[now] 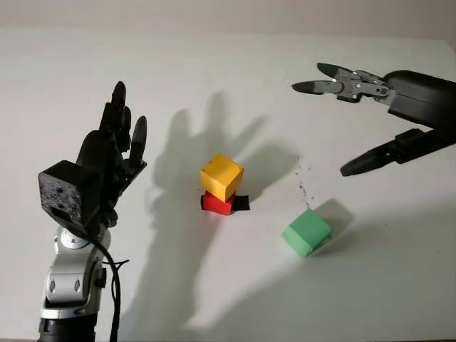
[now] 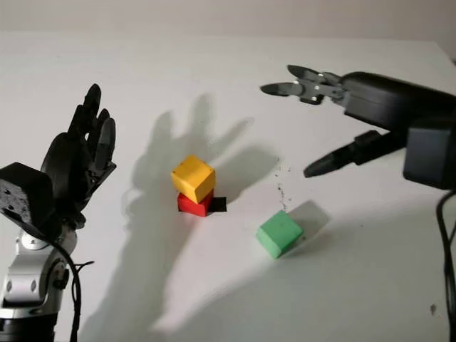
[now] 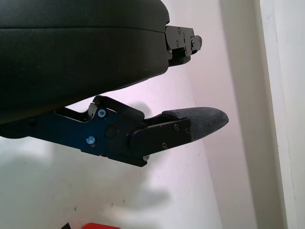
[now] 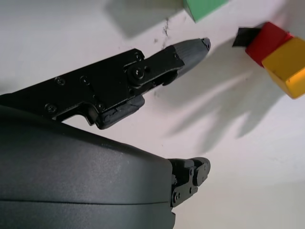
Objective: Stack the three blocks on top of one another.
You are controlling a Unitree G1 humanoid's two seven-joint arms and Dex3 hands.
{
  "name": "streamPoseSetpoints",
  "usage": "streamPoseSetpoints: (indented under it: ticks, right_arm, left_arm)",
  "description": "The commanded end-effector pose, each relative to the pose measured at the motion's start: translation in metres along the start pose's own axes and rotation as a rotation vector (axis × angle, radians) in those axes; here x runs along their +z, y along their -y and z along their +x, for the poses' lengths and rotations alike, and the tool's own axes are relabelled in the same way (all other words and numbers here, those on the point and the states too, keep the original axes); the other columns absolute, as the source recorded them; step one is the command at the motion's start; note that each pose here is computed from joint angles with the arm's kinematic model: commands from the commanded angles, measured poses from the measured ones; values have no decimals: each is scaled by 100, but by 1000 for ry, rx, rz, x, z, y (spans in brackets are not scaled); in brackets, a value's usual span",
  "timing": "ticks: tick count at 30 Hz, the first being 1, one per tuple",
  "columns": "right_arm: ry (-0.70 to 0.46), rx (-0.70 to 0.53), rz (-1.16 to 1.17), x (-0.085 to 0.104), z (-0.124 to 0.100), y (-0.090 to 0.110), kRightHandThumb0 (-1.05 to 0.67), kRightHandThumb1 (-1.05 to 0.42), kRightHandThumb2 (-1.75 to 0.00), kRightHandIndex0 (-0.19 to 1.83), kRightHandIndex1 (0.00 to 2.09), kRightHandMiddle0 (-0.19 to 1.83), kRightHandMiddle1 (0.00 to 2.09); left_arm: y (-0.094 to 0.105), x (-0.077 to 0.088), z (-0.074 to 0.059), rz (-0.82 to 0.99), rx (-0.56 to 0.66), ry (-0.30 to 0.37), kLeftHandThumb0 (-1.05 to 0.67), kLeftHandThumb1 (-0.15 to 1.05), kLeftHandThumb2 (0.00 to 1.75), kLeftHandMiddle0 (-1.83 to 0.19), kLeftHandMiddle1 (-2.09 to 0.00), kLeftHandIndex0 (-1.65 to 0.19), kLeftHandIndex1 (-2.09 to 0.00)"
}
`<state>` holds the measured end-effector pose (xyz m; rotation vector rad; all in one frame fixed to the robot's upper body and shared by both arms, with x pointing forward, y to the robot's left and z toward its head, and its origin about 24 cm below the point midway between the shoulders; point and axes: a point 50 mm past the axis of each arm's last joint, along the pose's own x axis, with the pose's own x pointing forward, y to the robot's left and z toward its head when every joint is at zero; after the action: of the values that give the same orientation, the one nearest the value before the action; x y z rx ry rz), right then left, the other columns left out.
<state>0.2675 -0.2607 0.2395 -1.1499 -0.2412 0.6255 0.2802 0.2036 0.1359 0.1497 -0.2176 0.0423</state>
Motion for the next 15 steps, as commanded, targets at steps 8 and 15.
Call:
streamPoseSetpoints:
  ticks: [8, 15]
  right_arm:
    - [57, 66, -112, 17, -22, -32, -64, -98, -6, -11, 3, 24, 8]
    - [60, 64, -136, 16, -24, -59, -63, -95, -5, -15, 4, 21, 6]
  left_arm:
    - [-1, 2, 0, -5, -1, 9, -65, 105, 61, 8, -5, 8, -5]
    - [-1, 1, 2, -2, -1, 2, -68, 105, 59, 7, -6, 7, -6]
